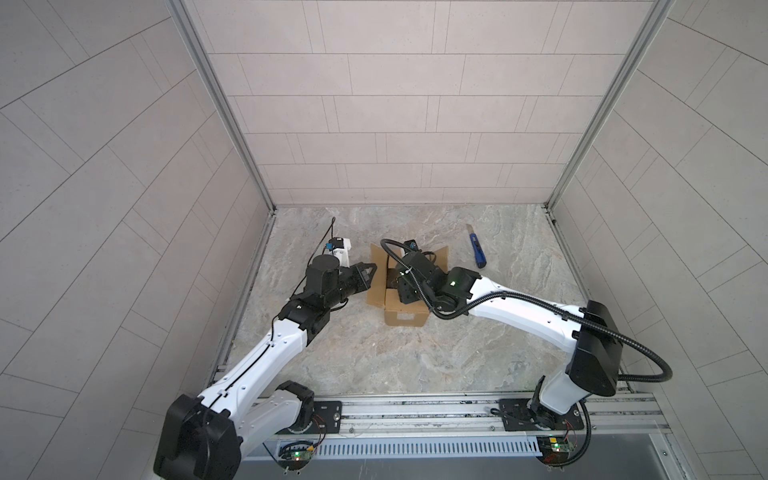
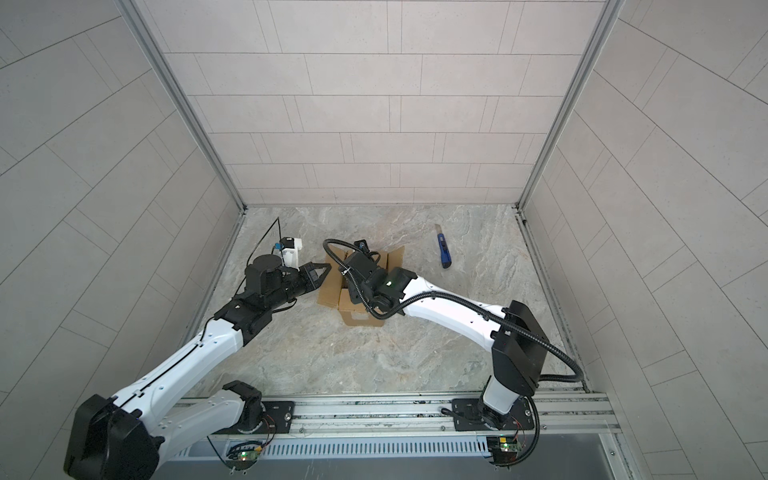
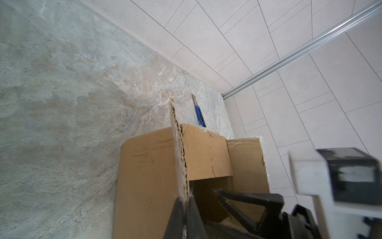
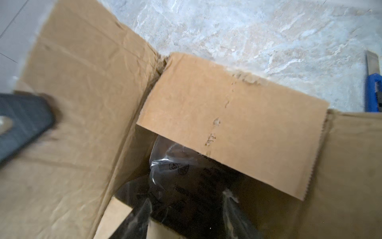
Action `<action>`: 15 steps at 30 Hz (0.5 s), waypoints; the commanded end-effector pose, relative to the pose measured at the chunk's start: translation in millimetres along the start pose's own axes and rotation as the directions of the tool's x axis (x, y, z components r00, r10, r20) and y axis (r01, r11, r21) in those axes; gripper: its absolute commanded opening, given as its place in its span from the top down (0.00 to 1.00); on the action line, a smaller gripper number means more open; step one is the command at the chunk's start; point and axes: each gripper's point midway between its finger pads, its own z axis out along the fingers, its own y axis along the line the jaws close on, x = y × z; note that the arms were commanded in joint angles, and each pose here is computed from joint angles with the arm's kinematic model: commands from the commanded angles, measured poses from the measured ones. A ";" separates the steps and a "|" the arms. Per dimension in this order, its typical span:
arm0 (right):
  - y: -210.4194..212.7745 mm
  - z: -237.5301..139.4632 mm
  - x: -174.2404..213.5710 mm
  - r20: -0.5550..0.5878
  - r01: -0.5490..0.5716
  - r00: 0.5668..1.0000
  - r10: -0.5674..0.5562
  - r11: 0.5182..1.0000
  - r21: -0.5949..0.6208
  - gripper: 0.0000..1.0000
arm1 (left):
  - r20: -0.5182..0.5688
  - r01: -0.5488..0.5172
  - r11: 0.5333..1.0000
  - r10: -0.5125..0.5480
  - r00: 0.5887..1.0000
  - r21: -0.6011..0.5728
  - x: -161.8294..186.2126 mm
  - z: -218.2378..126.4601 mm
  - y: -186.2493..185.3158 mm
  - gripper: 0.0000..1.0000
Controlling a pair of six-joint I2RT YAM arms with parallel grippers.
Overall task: Unpack the express box
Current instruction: 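Reach into the box with the right gripper and grasp the plastic bag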
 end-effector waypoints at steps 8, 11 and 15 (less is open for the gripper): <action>-6.6 46.8 16.3 0.009 -0.145 0.989 0.145 0.984 0.100 0.35 | 0.026 0.008 0.992 -0.011 1.000 0.126 -2.2 2.8 -16.7 1.00; -6.8 58.2 23.2 0.002 -0.169 0.985 0.170 0.977 0.128 0.34 | 0.024 0.014 0.990 -0.017 1.000 0.138 -1.1 2.9 -18.1 1.00; -12.5 74.6 29.9 0.019 -0.190 0.982 0.190 0.966 0.176 0.32 | 0.026 0.008 0.990 -0.012 1.000 0.142 -0.9 0.5 -19.2 1.00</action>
